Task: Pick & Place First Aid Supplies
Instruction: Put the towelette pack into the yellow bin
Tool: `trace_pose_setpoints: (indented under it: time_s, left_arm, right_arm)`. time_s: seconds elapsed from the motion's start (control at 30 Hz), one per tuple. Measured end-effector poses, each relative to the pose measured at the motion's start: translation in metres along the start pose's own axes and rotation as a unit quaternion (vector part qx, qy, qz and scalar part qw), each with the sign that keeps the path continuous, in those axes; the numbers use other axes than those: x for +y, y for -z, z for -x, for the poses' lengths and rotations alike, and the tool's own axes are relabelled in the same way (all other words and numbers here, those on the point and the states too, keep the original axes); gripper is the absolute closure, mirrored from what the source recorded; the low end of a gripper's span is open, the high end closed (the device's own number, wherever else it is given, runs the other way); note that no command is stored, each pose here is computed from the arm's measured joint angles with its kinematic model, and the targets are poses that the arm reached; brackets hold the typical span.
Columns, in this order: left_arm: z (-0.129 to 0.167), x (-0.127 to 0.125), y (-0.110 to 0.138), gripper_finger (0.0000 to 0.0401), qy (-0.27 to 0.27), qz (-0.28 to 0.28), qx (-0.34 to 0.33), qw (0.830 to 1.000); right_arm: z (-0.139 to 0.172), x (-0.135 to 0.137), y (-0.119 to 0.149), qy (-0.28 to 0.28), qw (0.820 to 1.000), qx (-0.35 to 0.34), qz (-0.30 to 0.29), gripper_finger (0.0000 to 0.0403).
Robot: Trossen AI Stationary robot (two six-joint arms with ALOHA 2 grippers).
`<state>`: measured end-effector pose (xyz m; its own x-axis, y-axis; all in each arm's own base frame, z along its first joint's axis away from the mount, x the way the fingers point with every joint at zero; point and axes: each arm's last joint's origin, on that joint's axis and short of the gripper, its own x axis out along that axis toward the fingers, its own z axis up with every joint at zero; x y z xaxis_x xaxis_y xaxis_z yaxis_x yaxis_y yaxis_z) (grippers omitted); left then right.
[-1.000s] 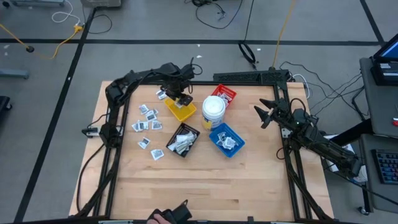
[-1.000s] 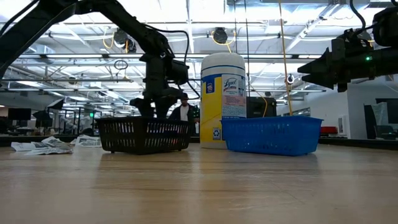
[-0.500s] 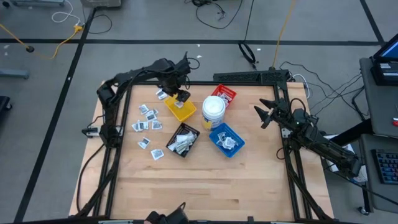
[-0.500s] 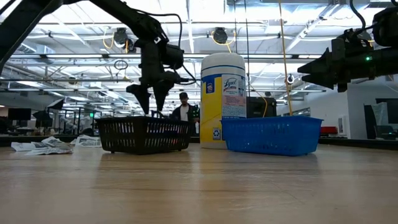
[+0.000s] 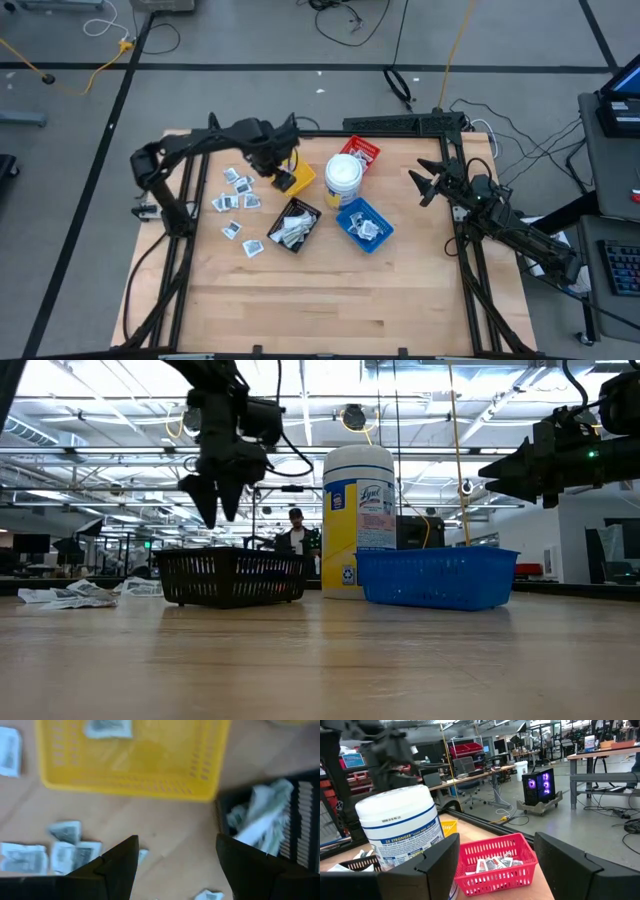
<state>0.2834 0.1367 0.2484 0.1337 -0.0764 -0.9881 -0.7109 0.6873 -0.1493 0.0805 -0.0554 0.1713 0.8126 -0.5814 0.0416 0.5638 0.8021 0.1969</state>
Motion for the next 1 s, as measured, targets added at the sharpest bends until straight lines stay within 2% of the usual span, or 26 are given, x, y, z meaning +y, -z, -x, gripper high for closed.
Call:
trace_pose_setpoints:
  time_s: [0.23,0.57,1.0]
  left_arm:
    - [-0.002,-0.018,0.047,0.0130,0.004,-0.036,0.004,0.999]
    - [-0.003,-0.039,0.102,0.0130,0.012,-0.081,0.010,0.997]
    - [-0.010,-0.060,0.148,0.0130,0.010,-0.106,0.031,0.994]
  right_arm:
    - [0.000,0.000,0.000,0.000,1.000,0.000,0.000,0.0149]
    - [0.000,0.000,0.000,0.000,1.000,0.000,0.000,0.0149]
    - [0.000,0.000,0.000,0.000,1.000,0.000,0.000,0.0149]
